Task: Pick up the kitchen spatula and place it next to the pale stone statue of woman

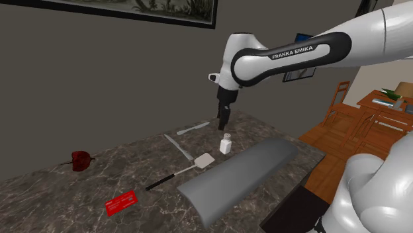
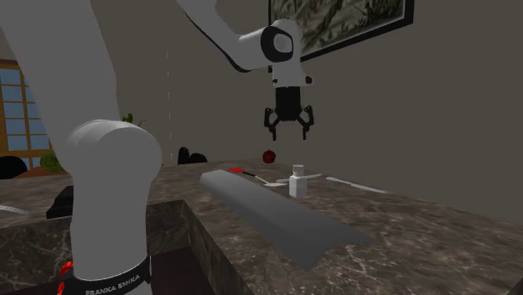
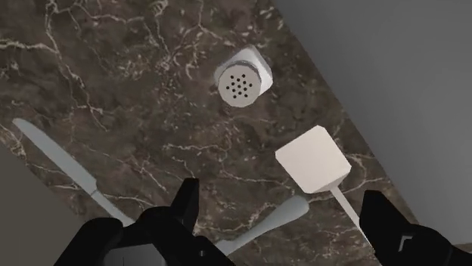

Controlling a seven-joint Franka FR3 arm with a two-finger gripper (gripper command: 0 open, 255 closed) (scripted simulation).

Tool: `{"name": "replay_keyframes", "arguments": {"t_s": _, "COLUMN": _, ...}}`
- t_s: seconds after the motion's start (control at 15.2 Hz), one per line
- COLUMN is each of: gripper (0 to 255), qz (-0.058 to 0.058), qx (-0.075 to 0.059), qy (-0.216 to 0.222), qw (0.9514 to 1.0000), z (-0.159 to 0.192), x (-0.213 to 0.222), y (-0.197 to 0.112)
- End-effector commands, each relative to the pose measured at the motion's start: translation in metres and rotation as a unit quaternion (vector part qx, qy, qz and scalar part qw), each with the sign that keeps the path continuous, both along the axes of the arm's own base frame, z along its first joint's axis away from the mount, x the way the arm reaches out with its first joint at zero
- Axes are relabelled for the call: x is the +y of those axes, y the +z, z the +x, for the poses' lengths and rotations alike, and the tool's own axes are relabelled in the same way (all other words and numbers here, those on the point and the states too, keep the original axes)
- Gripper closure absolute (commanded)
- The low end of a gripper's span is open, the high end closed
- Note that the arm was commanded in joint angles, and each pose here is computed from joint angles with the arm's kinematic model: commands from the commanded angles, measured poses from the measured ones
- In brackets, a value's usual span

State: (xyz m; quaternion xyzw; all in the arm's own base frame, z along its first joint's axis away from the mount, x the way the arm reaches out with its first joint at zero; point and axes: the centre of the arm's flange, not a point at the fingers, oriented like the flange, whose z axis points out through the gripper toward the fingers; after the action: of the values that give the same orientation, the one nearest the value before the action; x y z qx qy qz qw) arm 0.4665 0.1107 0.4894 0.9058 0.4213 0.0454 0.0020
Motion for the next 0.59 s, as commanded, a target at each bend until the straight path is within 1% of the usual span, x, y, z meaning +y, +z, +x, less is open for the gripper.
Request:
{"name": "replay_keyframes", "arguments": {"t_s": 0.0, "gripper": 0, "qz": 0.0, "qx": 0.003, "qy": 0.043, "qw": 0.9991, "z": 0.01, "x": 0.02, "y": -0.013}}
{"name": "replay_keyframes", "arguments": {"t_s": 0.13, "gripper": 0, "qz": 0.0, "qx": 0.005, "qy": 0.085, "qw": 0.9964, "z": 0.015, "x": 0.041, "y": -0.027}}
{"name": "replay_keyframes", "arguments": {"t_s": 0.26, "gripper": 0, "qz": 0.0, "qx": 0.008, "qy": 0.126, "qw": 0.992, "z": 0.019, "x": 0.063, "y": -0.041}}
{"name": "replay_keyframes", "arguments": {"t_s": 0.4, "gripper": 0, "qz": 0.0, "qx": 0.011, "qy": 0.167, "qw": 0.9858, "z": 0.021, "x": 0.085, "y": -0.054}}
{"name": "replay_keyframes", "arguments": {"t_s": 0.53, "gripper": 0, "qz": 0.001, "qx": 0.014, "qy": 0.208, "qw": 0.978, "z": 0.021, "x": 0.107, "y": -0.068}}
